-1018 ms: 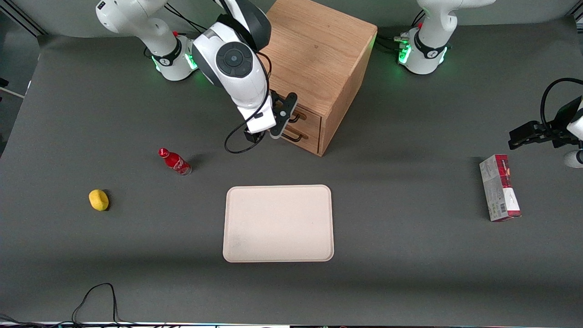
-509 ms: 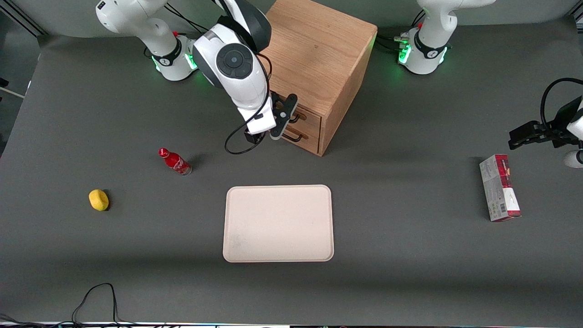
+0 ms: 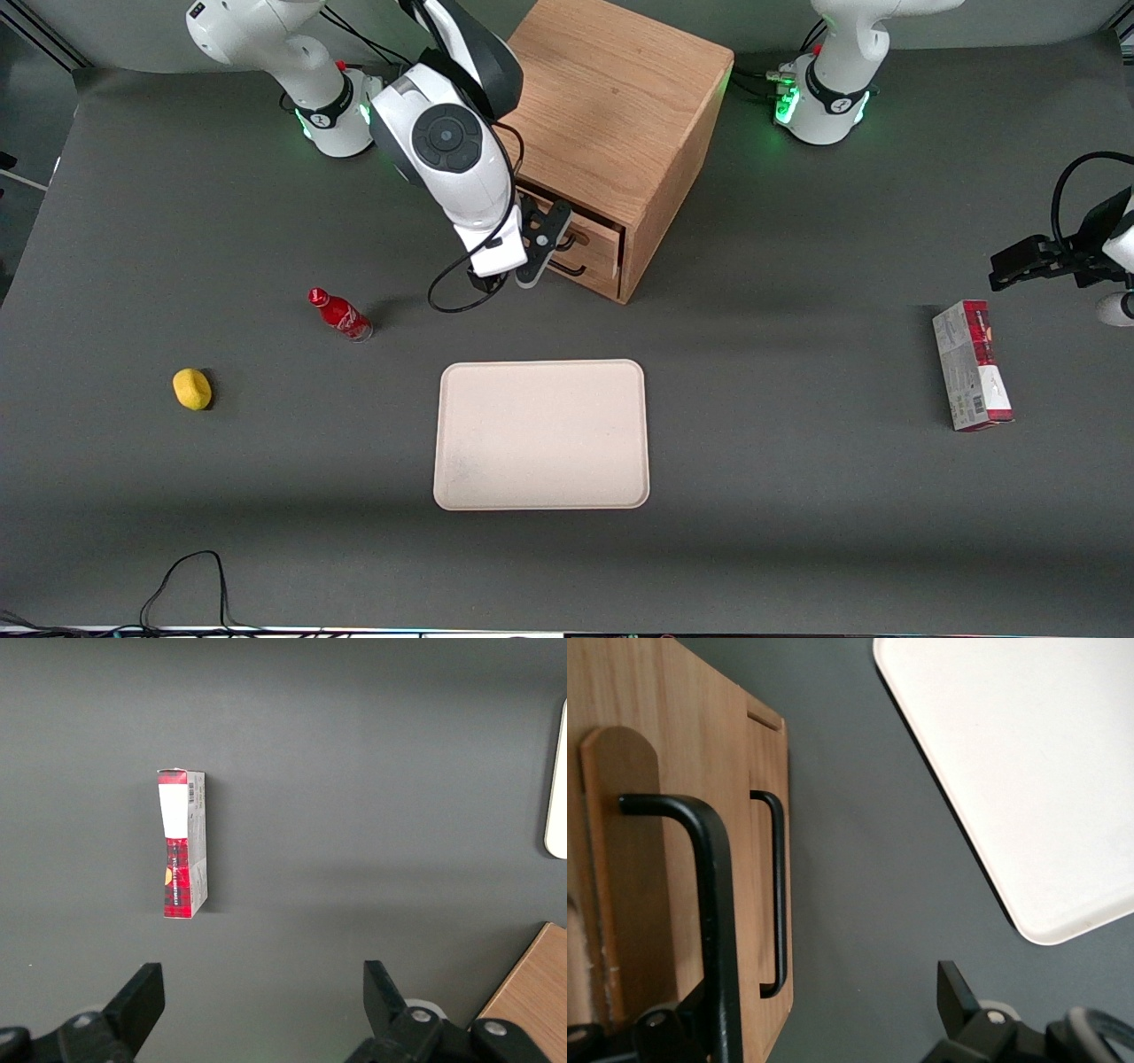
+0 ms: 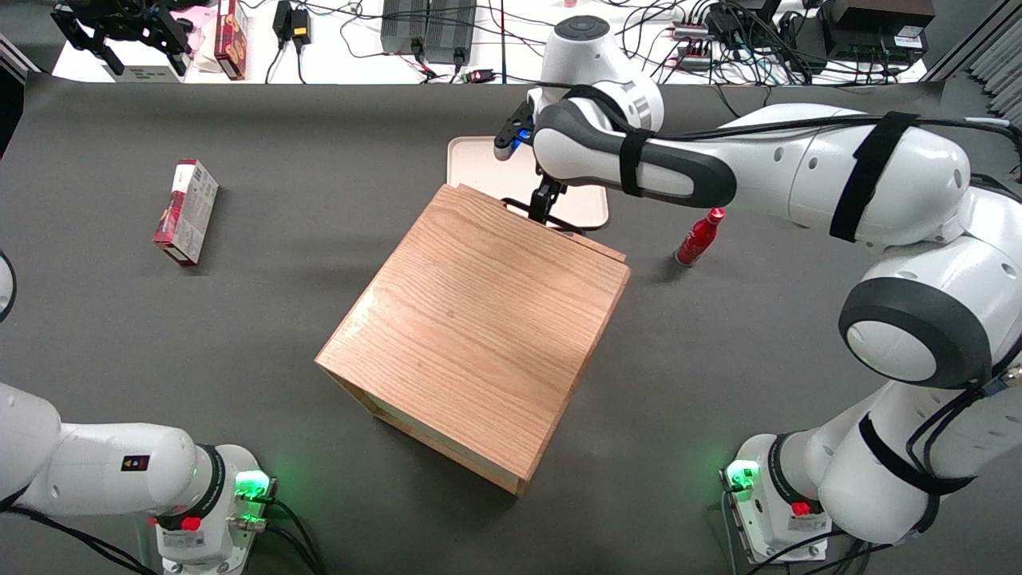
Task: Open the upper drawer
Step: 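Pull the upper drawer outward by its handle with the right gripper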
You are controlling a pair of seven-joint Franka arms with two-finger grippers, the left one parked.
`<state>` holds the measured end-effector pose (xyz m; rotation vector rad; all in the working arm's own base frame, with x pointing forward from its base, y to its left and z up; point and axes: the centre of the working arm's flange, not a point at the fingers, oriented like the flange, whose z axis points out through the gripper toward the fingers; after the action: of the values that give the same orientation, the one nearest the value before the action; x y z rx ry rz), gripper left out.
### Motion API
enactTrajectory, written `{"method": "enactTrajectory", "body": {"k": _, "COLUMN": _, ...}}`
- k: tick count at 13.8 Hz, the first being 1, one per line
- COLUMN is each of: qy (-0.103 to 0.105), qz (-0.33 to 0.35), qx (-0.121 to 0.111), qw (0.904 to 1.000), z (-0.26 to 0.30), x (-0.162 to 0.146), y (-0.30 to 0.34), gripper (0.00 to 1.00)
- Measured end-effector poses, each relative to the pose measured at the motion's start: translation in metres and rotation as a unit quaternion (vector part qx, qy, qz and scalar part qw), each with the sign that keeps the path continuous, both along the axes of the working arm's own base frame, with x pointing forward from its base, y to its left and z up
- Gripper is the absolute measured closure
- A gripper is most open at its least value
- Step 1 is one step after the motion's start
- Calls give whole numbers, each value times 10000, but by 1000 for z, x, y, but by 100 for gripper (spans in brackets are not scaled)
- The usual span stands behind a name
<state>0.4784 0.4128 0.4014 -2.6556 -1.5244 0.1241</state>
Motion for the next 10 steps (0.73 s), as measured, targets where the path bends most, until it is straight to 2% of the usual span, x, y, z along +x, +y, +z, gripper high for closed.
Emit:
{"method": "enactTrajectory", "body": {"k": 6, "qy": -66, "qz": -236, "qx": 29, "qw": 9997, "z": 2, "x": 27, "y": -17, "gripper": 0}}
{"method": "enactTrajectory", "body": {"k": 10, "qy": -96, "qz": -419, "qx": 37, "qw": 9991, "z": -2, "x": 56, "y": -36, "gripper": 0}}
